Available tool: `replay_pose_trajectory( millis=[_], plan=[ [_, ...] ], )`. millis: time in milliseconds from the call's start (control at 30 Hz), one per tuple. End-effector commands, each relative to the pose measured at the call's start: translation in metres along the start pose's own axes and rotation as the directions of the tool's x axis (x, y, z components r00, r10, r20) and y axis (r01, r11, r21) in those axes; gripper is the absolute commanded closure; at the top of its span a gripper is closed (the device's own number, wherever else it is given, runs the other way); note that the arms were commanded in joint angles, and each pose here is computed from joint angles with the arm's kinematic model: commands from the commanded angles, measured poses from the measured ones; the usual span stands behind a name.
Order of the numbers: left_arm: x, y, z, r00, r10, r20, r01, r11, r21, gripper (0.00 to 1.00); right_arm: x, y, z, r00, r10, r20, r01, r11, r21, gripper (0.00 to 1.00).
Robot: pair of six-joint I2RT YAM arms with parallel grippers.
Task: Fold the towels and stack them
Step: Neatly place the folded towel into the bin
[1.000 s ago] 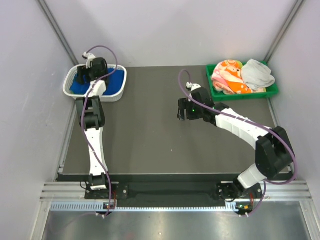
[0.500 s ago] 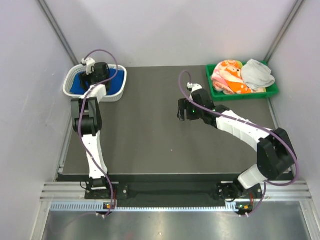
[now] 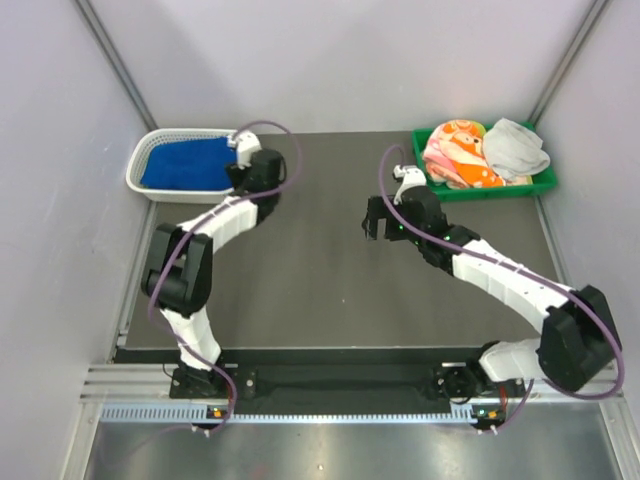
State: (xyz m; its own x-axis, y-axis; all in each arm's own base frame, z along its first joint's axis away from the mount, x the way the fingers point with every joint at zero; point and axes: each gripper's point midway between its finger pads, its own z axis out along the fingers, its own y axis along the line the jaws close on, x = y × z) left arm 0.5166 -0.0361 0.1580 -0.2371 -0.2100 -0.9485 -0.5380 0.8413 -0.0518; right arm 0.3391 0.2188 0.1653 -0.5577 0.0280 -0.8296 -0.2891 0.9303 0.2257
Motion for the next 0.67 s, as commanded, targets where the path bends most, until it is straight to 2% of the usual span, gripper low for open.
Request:
replay_pose_trajectory(
  millis=[0, 33, 67, 133, 167, 233, 367, 467, 533, 633],
  plan=[
    [0.008, -0.049, -0.077, 0.997, -0.022, -0.07, 0.039, 0.969, 0.246, 0.28, -0.033, -0.002, -0.021, 0.989, 0.046, 0.138, -0.046, 0.999, 0.001, 0.0],
    [0.022, -0.069, -0.107, 0.996, 0.034, -0.082, -0.007, 0.95, 0.312, 0.29, -0.034, -0.005, -0.023, 0.989, 0.047, 0.143, -0.049, 0.999, 0.01, 0.0],
    [0.033, -0.07, -0.123, 0.992, 0.078, -0.103, -0.042, 0.946, 0.322, 0.28, -0.036, -0.009, -0.027, 0.986, 0.056, 0.155, -0.061, 0.998, 0.03, 0.0],
    [0.057, -0.088, -0.168, 0.971, 0.185, -0.152, -0.095, 0.88, 0.465, 0.29, -0.037, -0.013, -0.036, 0.984, 0.062, 0.165, -0.07, 0.997, 0.045, 0.0],
    [0.061, -0.083, -0.181, 0.963, 0.219, -0.16, -0.118, 0.87, 0.48, 0.28, -0.041, -0.016, -0.042, 0.981, 0.068, 0.182, -0.08, 0.995, 0.058, 0.0],
    [0.082, -0.085, -0.215, 0.927, 0.299, -0.225, -0.12, 0.806, 0.579, 0.29, -0.039, -0.02, -0.046, 0.983, 0.068, 0.173, -0.083, 0.993, 0.08, 0.0],
    [0.088, -0.061, -0.25, 0.904, 0.354, -0.24, -0.116, 0.743, 0.66, 0.28, -0.038, -0.03, -0.057, 0.976, 0.077, 0.205, -0.101, 0.989, 0.11, 0.0],
    [0.084, -0.046, -0.257, 0.896, 0.378, -0.231, -0.135, 0.731, 0.669, 0.27, -0.038, -0.03, -0.06, 0.97, 0.082, 0.227, -0.107, 0.989, 0.097, 0.0],
    [0.083, -0.044, -0.262, 0.891, 0.384, -0.241, -0.125, 0.72, 0.682, 0.27, -0.04, -0.03, -0.06, 0.969, 0.084, 0.232, -0.109, 0.989, 0.097, 0.0],
    [0.084, -0.046, -0.281, 0.87, 0.406, -0.281, -0.075, 0.671, 0.738, 0.28, -0.05, -0.03, -0.063, 0.956, 0.094, 0.279, -0.125, 0.988, 0.094, 0.0]
  ],
)
